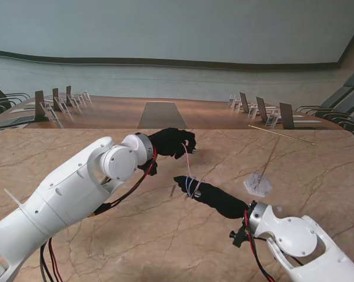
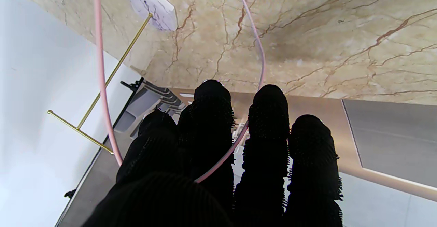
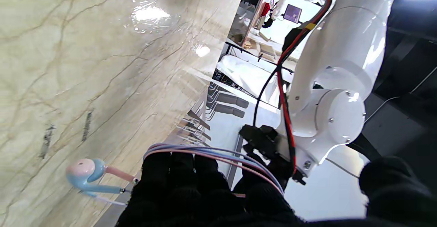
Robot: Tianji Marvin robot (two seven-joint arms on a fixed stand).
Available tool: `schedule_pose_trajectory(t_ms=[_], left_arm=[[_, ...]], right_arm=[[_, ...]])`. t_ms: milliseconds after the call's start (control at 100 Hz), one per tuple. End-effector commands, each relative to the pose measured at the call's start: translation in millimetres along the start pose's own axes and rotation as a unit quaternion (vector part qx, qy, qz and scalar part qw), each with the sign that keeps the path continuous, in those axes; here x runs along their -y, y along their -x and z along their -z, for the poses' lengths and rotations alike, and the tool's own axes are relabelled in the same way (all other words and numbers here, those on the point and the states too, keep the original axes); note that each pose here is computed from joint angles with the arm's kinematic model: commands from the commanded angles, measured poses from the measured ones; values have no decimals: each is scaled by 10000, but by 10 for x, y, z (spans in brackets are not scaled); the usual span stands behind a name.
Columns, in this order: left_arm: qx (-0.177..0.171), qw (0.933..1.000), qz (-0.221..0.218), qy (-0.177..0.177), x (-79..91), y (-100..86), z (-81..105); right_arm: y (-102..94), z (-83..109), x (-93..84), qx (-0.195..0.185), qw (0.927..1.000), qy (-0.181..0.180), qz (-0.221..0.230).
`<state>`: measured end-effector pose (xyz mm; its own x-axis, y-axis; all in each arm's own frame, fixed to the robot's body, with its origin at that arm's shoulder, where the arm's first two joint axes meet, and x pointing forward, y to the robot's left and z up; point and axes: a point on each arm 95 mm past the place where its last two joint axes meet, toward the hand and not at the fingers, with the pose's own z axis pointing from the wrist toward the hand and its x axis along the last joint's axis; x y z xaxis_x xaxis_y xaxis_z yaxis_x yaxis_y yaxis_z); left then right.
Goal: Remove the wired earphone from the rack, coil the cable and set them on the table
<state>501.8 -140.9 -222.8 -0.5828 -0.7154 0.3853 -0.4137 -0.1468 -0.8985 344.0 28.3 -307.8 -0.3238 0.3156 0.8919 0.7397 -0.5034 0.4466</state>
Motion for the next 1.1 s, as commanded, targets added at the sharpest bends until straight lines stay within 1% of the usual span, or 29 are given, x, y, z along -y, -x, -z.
schedule_pose_trajectory(t_ms=[0,310,580,790,1030,1090], left_arm=[[-76,10000,-15,-15,19,-46,20],[-197,9998,-62,42,51,-107,106],[-311,9995,-69,34,51,-185,188],[-408,9992,-24,14,53,-255,236],[-523,9986,0,59,-3,-339,297],[-543,9985,24,106,-32,-360,313]], right_arm=[[74,20,28,128,9999,49,-68],[175,-4,-73,304,9992,267,-15],[265,-92,-165,518,9981,345,-17],[347,-149,-237,697,9964,477,-27],[438,-192,-397,849,9932,801,23],[467,-209,-444,826,9921,942,51]])
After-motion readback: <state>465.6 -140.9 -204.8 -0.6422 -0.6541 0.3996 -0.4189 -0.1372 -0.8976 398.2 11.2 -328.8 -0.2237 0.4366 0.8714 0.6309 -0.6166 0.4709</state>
